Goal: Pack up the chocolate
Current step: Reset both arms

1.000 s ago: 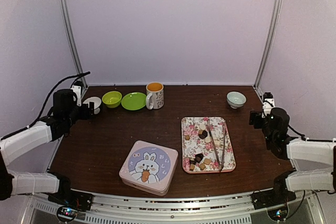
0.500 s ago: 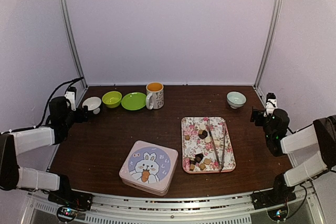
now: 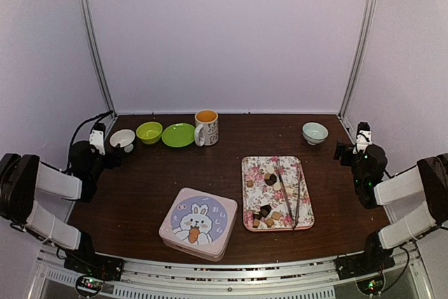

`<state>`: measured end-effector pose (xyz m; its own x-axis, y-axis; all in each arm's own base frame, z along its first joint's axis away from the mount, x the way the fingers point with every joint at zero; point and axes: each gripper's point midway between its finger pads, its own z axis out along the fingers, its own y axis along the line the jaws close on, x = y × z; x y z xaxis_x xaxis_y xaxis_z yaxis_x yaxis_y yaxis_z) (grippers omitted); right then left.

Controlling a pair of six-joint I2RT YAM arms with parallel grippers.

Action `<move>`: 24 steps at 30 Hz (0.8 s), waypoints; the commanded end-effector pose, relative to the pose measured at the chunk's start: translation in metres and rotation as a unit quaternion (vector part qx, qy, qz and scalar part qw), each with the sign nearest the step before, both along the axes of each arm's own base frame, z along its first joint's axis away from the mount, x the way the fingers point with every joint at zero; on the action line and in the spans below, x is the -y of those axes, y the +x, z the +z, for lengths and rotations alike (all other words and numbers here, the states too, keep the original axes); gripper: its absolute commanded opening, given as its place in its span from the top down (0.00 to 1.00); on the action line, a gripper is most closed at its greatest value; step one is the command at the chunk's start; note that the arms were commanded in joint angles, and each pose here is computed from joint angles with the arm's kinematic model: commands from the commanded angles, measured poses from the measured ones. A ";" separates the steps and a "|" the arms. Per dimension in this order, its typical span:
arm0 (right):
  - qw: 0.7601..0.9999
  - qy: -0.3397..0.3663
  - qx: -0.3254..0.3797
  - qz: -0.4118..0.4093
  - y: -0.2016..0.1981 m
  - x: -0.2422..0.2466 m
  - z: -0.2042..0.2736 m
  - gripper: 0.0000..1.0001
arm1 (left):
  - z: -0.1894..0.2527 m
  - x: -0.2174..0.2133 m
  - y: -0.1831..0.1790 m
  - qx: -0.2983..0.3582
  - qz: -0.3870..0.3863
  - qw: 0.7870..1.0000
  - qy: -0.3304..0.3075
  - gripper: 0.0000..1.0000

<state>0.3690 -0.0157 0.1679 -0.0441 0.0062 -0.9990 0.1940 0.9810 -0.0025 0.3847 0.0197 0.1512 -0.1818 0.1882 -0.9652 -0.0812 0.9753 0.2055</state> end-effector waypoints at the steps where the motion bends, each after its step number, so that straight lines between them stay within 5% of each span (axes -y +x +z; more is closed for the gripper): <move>1: 1.000 0.004 0.014 -0.006 -0.001 0.003 0.006 0.00 | 0.012 -0.002 0.003 0.043 0.000 0.999 0.006 0.02; 7: 1.000 0.004 0.013 -0.006 -0.001 0.004 0.005 0.00 | 0.012 -0.024 0.003 0.041 0.057 0.997 -0.018 0.02; 24: 1.000 0.004 0.014 -0.006 0.000 0.003 0.006 0.00 | 0.013 -0.024 0.002 0.046 0.056 0.997 -0.017 0.02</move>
<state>0.3690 -0.0159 0.1691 -0.0393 0.0063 -0.9992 0.1948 0.9808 -0.0015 0.3829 0.0386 0.1435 -0.1838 0.1485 -0.9717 -0.1734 0.9681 0.1807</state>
